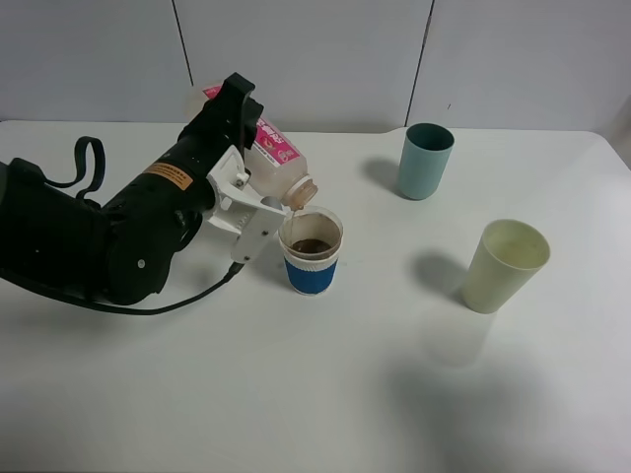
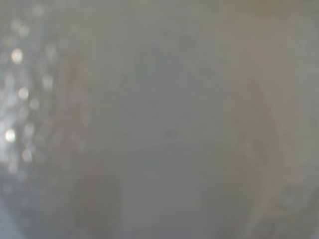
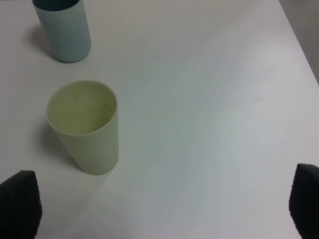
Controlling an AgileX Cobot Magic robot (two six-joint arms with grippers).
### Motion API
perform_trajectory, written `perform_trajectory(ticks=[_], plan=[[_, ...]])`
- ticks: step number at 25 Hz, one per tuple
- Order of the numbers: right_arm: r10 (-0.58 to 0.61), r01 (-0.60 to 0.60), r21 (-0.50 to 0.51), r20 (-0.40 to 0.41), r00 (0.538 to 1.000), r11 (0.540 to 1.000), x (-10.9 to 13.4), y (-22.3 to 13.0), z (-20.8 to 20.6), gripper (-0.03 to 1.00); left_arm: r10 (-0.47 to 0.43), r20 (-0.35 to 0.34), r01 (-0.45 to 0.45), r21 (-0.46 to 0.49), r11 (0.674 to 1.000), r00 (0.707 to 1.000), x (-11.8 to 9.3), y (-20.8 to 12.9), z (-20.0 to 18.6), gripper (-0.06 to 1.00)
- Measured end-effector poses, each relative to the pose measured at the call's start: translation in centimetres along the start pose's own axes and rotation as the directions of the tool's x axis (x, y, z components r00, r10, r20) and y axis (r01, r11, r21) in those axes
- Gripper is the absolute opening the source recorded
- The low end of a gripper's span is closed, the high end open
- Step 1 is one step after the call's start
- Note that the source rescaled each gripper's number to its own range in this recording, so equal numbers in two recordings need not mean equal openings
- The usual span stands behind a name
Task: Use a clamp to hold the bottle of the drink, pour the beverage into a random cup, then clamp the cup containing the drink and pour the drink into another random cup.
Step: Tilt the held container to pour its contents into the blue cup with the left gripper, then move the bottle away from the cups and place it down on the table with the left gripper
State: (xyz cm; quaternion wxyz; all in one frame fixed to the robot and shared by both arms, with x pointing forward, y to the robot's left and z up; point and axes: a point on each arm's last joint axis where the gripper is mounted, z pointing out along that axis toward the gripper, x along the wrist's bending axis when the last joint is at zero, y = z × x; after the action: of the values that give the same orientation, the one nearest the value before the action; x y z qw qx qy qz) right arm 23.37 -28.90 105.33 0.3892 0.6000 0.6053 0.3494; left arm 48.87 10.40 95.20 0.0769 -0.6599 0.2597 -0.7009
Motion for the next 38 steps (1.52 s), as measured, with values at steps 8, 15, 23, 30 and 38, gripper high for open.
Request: perform_trajectory(ticks=[8, 15, 23, 30, 38], plan=[[0.000, 0.000, 0.000, 0.000, 1.000, 1.000, 0.0, 0.0, 0.0, 1.00, -0.001, -0.012, 0.001, -0.004, 1.000, 1.000, 0.1, 0.0, 0.0, 0.03], [0.000, 0.000, 0.000, 0.000, 1.000, 1.000, 0.0, 0.0, 0.0, 1.00, -0.222, 0.032, 0.223, -0.017, 0.975, 0.974, -0.2, 0.2, 0.0, 0.03], [0.000, 0.000, 0.000, 0.000, 1.000, 1.000, 0.0, 0.0, 0.0, 1.00, -0.574, 0.124, 0.578, 0.008, 0.816, 0.809, -0.6, 0.1, -0.1, 0.03], [0.000, 0.000, 0.000, 0.000, 1.000, 1.000, 0.0, 0.0, 0.0, 1.00, -0.836, 0.172, 0.847, 0.017, 0.531, 0.521, 0.4, -2.4, 0.3, 0.03], [0.000, 0.000, 0.000, 0.000, 1.000, 1.000, 0.0, 0.0, 0.0, 1.00, -0.941, 0.329, 0.995, 0.021, 0.092, 0.080, 0.5, -6.7, 0.7, 0.03]])
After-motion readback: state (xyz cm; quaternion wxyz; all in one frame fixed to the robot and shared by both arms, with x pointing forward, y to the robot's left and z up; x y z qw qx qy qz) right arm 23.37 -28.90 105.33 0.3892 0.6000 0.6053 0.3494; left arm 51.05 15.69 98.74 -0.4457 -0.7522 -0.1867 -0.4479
